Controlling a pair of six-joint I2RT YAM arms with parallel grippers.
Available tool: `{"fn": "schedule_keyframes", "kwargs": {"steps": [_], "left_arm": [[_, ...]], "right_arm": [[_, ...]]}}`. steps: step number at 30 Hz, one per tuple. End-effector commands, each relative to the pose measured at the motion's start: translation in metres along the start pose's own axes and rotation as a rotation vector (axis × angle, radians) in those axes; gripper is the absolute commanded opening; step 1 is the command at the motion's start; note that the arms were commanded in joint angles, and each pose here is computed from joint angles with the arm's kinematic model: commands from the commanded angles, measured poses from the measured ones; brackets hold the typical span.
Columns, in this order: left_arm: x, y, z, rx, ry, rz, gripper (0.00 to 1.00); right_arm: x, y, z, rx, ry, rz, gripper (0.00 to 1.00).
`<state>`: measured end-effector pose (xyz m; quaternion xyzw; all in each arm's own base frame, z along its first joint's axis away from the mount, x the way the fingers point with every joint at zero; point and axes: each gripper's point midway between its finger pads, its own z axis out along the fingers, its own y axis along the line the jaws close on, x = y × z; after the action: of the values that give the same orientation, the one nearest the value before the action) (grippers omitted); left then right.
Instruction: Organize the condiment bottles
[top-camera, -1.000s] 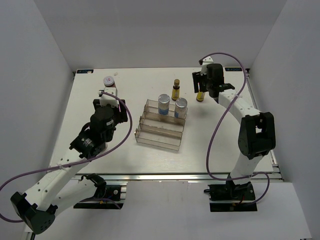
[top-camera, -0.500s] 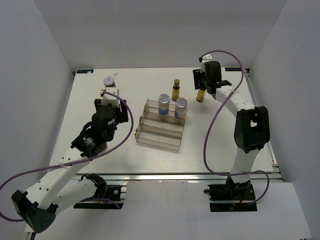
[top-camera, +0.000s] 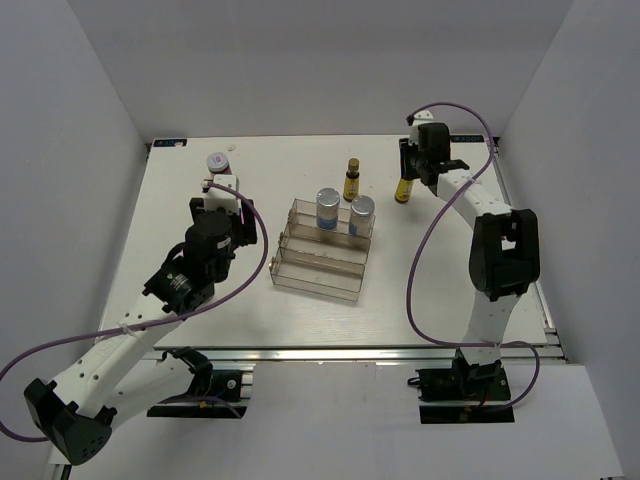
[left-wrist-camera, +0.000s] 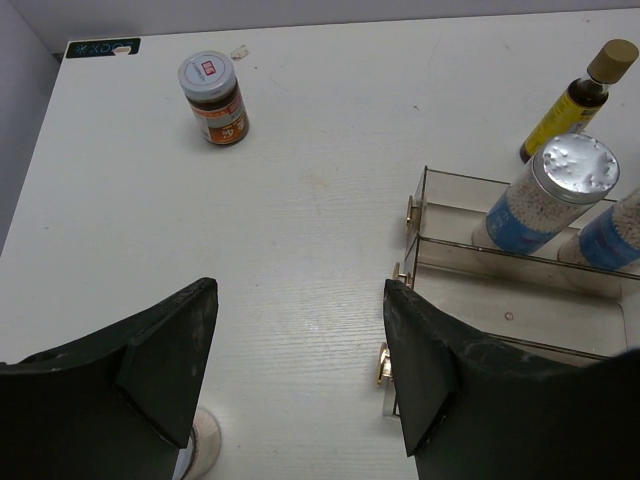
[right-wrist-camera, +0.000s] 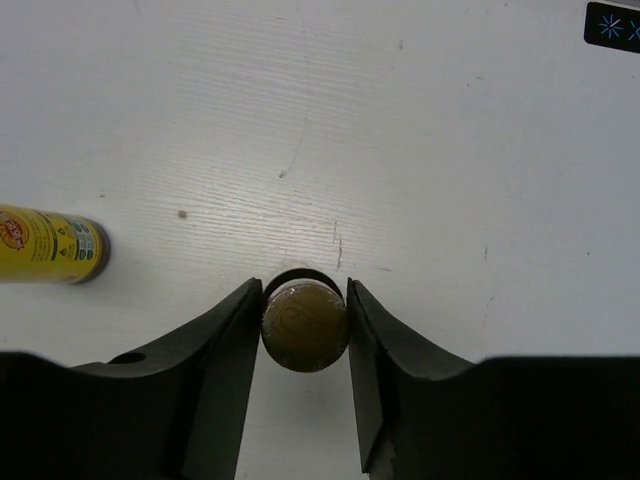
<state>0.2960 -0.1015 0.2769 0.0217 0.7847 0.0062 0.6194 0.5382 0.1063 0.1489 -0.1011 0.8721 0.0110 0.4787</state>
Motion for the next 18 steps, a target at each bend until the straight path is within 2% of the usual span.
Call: {"fn": "schedule_keyframes", "kwargs": {"steps": [1, 4, 6, 7, 8, 9, 10, 18], "left_arm": [[0.004, 0.004, 0.0, -0.018, 0.006, 0.014, 0.77], [0.004, 0.004, 0.0, -0.019, 0.005, 0.015, 0.77], [0.004, 0.004, 0.0, -0.019, 0.004, 0.014, 0.77], [0.004, 0.004, 0.0, -0.019, 0.006, 0.014, 0.77], [0.004, 0.005, 0.0, -0.022, 0.005, 0.016, 0.77], [0.005, 0.004, 0.0, -0.021, 0.006, 0.017, 0.77], [0.005, 0.004, 0.0, -0.021, 0.006, 0.017, 0.77], [0.003, 0.004, -0.001, -0.014, 0.002, 0.014, 0.77]], "right_arm": [[-0.022, 0.0, 0.001, -0.025, -0.055, 0.025, 0.44], [-0.017, 0.0, 0.001, -0.034, -0.042, 0.028, 0.42], [-0.014, -0.002, 0.001, -0.033, -0.037, 0.03, 0.32], [-0.013, -0.003, 0.001, -0.034, -0.037, 0.031, 0.26], [-0.016, -0.005, -0.002, -0.034, -0.045, 0.029, 0.11], [-0.017, -0.007, -0.003, -0.031, -0.046, 0.023, 0.03], [-0.02, -0.008, -0.006, -0.037, -0.054, 0.018, 0.0], [-0.072, -0.01, -0.08, -0.081, -0.207, -0.118, 0.0]]}}
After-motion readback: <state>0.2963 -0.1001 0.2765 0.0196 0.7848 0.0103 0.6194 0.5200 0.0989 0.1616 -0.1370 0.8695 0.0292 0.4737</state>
